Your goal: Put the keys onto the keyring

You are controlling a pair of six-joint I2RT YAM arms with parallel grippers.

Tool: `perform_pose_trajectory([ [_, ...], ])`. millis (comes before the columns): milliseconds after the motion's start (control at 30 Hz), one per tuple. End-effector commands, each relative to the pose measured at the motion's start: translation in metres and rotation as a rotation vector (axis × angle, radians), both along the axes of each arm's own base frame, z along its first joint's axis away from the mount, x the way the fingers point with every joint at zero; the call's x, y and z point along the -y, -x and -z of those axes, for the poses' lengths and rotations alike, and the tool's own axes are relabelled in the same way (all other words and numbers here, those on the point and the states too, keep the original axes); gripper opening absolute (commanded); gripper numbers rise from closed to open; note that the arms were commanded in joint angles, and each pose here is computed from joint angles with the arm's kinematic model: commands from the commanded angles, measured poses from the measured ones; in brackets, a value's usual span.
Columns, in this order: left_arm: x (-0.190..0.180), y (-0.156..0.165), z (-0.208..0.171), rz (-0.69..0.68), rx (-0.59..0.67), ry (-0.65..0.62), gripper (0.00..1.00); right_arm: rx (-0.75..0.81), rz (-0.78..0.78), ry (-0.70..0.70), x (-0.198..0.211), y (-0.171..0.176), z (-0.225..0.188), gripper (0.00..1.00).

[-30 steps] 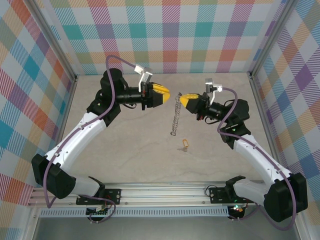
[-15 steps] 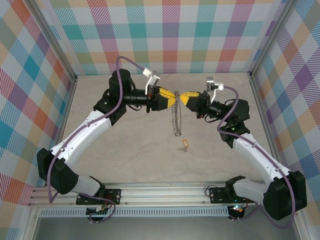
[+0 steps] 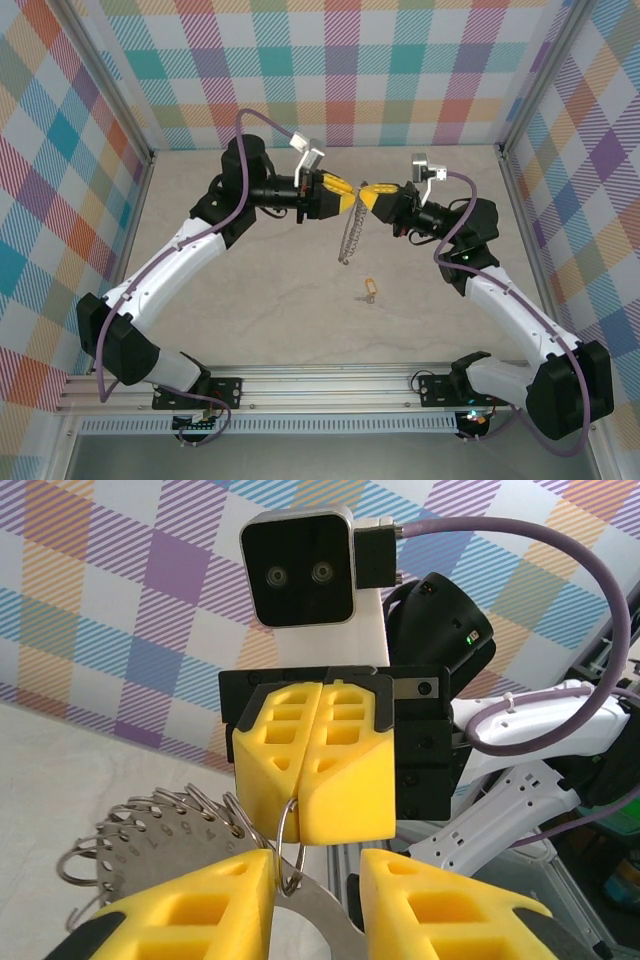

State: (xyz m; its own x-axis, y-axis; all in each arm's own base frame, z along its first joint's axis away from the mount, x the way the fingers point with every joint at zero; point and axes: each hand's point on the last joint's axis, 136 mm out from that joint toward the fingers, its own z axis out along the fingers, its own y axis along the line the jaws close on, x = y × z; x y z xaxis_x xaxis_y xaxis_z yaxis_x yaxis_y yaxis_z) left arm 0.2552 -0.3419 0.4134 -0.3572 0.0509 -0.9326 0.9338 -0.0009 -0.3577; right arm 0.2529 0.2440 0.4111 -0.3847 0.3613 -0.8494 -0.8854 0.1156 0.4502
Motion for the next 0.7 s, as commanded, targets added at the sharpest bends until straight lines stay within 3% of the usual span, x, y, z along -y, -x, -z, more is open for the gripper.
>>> perform_pose_trajectory([
  [0,0.0042,0.0080,-0.0122,0.038,0.039,0.020,0.27,0.095,-0.016,-0.038,0.0008,0.0109,-0.0284,0.00],
  [500,0.0079,0.0071,-0.0140,0.047,0.046,0.024,0.13,0.085,-0.029,-0.044,-0.0013,0.0086,-0.0257,0.00],
  [667,0.0080,0.0085,-0.0137,0.051,0.046,0.022,0.03,0.078,-0.028,-0.045,-0.0018,0.0069,-0.0238,0.00],
])
